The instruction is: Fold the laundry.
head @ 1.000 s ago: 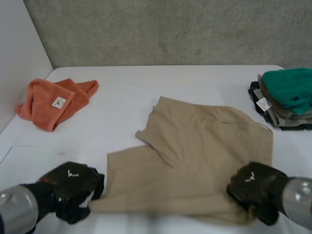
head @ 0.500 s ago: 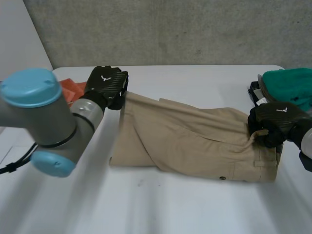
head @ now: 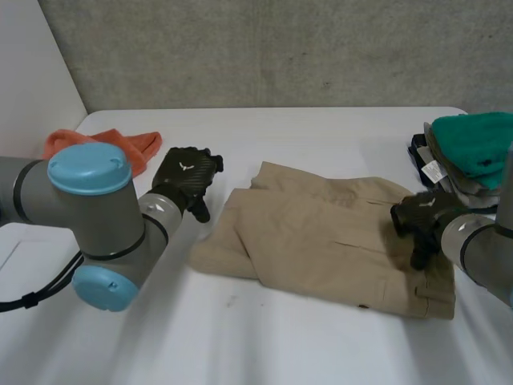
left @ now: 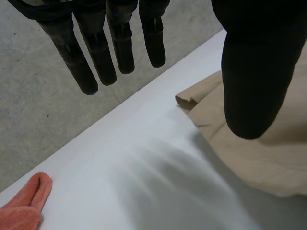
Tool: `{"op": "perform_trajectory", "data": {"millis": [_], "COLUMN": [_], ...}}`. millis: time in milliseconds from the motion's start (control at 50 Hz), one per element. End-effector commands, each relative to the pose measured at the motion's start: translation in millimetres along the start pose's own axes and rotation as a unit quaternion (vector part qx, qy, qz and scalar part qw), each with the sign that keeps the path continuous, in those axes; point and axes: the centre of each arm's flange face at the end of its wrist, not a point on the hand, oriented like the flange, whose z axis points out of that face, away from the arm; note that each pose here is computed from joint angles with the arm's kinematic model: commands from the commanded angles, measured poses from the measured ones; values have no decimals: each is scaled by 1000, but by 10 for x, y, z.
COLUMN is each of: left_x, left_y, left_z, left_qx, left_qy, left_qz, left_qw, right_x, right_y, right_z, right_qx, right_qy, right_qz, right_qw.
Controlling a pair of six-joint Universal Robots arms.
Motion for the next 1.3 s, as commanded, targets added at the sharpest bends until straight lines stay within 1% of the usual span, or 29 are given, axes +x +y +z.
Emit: {"op": "perform_trajectory", "data": {"millis": [20,120,240,420,520,620,640,680,700,720,740,760,780,800,840,860,920,940,980,1040,1080,1100,1120,1140,1160,1200,1220,1240,1300], "left_x": [77,240,362,537,546,485,415,328,209,128,67,-115,-225,-343,-667,-762,-997,-1027,-1060,-1035,-951,-911,-872,-808,-775,-707,-634,-605,-443], "left_y": [-78,97,305,497,450,250,84,-103,-346,-498,-647,-1001,-1183,-1364,-1838,-1959,-2249,-2284,-2326,-2240,-2017,-1935,-1841,-1640,-1539,-1353,-1150,-1042,-599], "left_z": [-44,98,277,485,525,642,718,793,845,863,855,818,784,740,556,494,292,261,190,186,230,245,262,289,297,290,281,272,211], "left_qx": [26,23,12,16,30,86,127,170,217,245,268,325,354,383,459,478,518,522,521,499,456,442,426,391,374,341,304,284,200], "left_qy": [48,103,121,134,129,106,85,58,20,-3,-20,-61,-82,-103,-146,-155,-166,-165,-163,-157,-143,-137,-131,-121,-117,-106,-96,-92,-68], "left_qz": [4,4,4,46,66,73,76,77,79,77,74,69,64,58,36,28,5,2,-2,-2,-7,-9,-10,-12,-12,-16,-19,-19,-22], "left_qw": [998,994,993,990,989,988,985,981,973,967,960,941,929,916,876,864,839,837,838,852,878,887,895,912,920,934,948,954,977], "right_x": [99,21,-156,-302,-344,-130,-56,188,241,377,422,471,581,637,771,892,989,1017,967,834,748,671,627,582,483,364,291,146,-58], "right_y": [-193,-190,56,333,428,154,63,-333,-420,-709,-838,-986,-1283,-1425,-1686,-1888,-2091,-2189,-2254,-2284,-2231,-2157,-2119,-2068,-1963,-1860,-1793,-1626,-1334], "right_z": [-298,-535,-497,-54,255,465,489,554,563,554,530,490,368,292,118,-50,-215,-301,-341,-295,-184,-65,-11,55,170,271,331,477,692], "right_qx": [47,58,36,34,14,50,64,140,158,222,252,285,354,388,452,504,558,582,595,595,581,562,552,540,515,490,475,440,379], "right_qy": [29,27,9,12,2,57,75,137,150,186,200,214,241,253,280,304,326,335,330,311,297,281,272,262,240,214,198,167,123], "right_qz": [-4,-10,-14,-19,-37,-53,-51,-44,-43,-35,-30,-23,-7,2,15,28,32,35,36,34,31,28,26,23,18,12,7,-4,-18], "right_qw": [998,998,999,999,999,996,994,980,975,956,947,934,904,886,847,808,763,741,732,740,757,777,788,800,823,845,857,882,917]}}
